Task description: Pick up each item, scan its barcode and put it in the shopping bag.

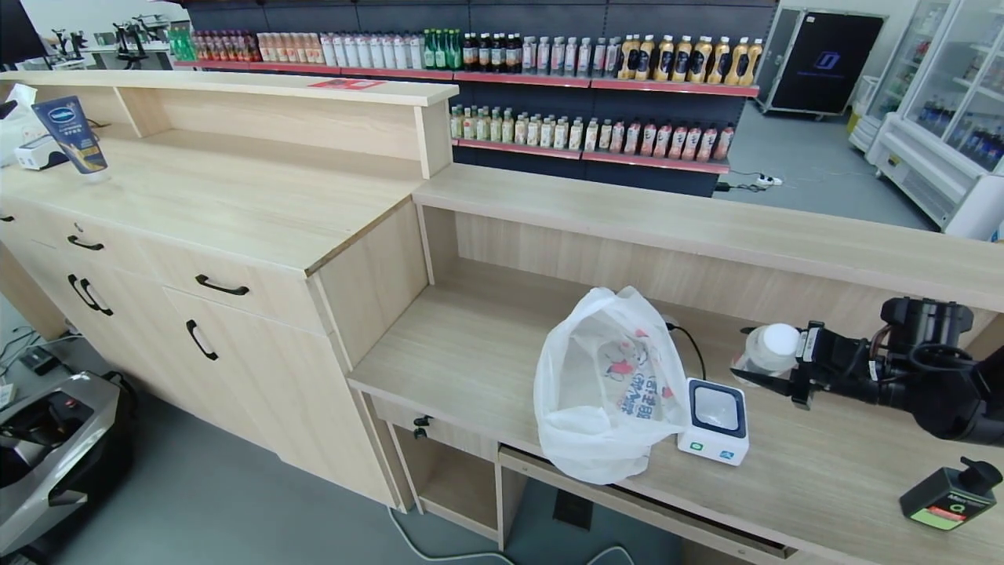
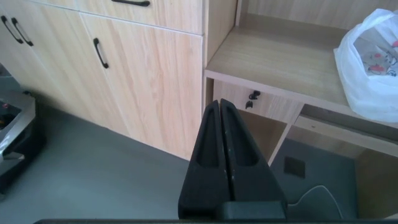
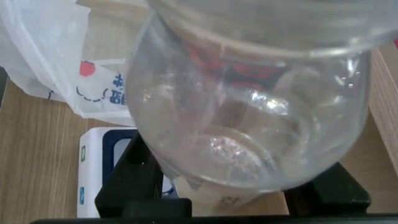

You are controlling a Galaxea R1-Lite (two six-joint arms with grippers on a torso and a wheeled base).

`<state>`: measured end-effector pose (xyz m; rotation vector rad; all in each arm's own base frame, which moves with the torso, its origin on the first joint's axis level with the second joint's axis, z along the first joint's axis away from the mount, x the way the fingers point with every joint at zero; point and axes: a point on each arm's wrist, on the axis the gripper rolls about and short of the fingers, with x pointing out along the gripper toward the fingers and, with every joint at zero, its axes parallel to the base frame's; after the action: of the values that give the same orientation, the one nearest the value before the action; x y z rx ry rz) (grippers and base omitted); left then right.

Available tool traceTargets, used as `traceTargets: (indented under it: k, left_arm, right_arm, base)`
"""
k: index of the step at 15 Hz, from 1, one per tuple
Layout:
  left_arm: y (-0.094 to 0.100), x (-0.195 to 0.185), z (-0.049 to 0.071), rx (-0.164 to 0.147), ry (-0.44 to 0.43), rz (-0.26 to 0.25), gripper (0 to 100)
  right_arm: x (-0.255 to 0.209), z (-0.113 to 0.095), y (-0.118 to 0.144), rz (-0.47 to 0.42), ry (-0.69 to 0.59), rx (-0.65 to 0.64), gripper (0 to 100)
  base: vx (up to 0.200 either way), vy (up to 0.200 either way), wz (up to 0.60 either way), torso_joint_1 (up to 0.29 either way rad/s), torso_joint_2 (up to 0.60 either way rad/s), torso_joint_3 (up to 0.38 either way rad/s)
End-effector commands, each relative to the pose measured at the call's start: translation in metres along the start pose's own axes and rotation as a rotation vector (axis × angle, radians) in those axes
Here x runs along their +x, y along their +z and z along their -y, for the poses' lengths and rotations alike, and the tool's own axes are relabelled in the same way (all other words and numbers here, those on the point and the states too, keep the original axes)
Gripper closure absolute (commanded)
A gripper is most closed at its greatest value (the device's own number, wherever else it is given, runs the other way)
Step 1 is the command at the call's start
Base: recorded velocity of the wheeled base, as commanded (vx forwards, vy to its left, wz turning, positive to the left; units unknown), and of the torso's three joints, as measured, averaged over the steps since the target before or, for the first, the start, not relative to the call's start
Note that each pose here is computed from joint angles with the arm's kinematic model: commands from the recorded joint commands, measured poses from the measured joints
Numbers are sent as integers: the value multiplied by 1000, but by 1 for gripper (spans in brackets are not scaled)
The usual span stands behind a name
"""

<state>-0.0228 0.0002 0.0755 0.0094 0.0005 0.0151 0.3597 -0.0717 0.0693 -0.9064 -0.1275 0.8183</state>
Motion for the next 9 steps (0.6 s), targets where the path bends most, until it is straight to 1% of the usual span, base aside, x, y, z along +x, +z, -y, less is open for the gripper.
traceTargets:
  k: [1,5,9]
  left_arm:
    - [0,0,0,0,2,0,100]
    - [0,0,0,0,2,0,100]
    - [0,0,0,0,2,0,100]
  right_arm:
    - [5,-4,-8,5,11,10,100]
    - [10,-9,-18,15,14,10,100]
    - [17,-7,-20,33,16,-3,100]
  base:
    - [0,0,0,0,0,0]
    - [0,0,0,0,0,0]
    - [0,0,0,0,0,0]
